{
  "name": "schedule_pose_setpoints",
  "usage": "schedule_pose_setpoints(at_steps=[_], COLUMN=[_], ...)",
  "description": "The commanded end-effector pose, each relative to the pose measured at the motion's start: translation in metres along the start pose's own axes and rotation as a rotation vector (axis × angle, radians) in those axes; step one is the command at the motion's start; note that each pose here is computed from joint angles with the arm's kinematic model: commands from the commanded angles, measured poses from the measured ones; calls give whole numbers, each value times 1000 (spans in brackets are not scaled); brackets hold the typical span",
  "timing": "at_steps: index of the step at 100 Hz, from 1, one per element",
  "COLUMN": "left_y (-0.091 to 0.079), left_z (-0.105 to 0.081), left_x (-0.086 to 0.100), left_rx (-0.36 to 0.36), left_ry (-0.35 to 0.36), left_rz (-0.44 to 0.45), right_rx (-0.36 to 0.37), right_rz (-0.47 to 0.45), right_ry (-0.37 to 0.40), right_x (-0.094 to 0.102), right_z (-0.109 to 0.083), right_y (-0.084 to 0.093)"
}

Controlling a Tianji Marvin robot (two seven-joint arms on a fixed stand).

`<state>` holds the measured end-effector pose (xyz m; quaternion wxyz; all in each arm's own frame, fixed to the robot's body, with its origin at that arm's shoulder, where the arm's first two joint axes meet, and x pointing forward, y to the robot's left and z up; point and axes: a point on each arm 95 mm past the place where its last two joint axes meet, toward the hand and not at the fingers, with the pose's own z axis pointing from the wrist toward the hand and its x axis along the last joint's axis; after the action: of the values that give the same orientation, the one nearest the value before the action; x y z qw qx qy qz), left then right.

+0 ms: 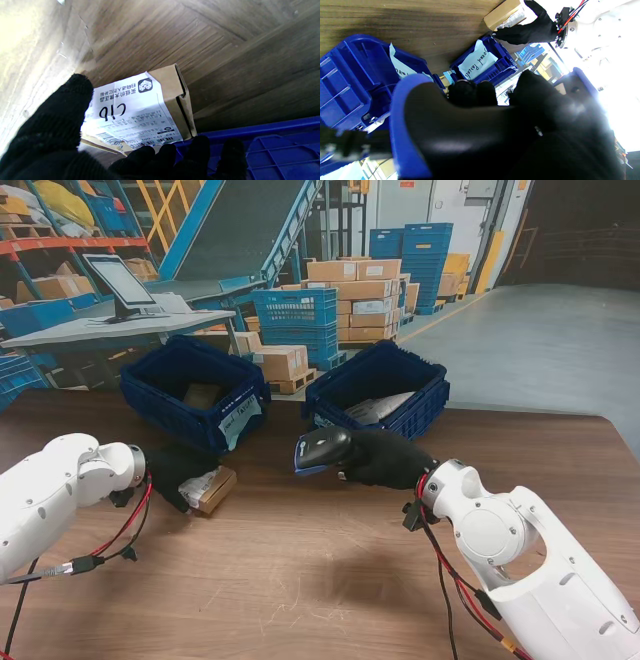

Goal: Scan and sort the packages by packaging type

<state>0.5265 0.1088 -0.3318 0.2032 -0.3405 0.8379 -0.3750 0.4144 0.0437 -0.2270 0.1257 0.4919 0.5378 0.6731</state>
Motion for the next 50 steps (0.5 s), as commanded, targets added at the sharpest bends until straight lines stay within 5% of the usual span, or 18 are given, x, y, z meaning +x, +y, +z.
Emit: schedule_pose_setpoints(at_steps=[1,50], left_y=[5,1], left_z=[5,-2], left_x=[5,6], left_rx=[-12,52], left_ry=[14,-26], left_rz=[-12,-15], right_rx=[9,7], right_rz=[3,-5], right_ry=[5,10], right_x=[3,6], right_z=[0,-2], right_y=[-1,-1])
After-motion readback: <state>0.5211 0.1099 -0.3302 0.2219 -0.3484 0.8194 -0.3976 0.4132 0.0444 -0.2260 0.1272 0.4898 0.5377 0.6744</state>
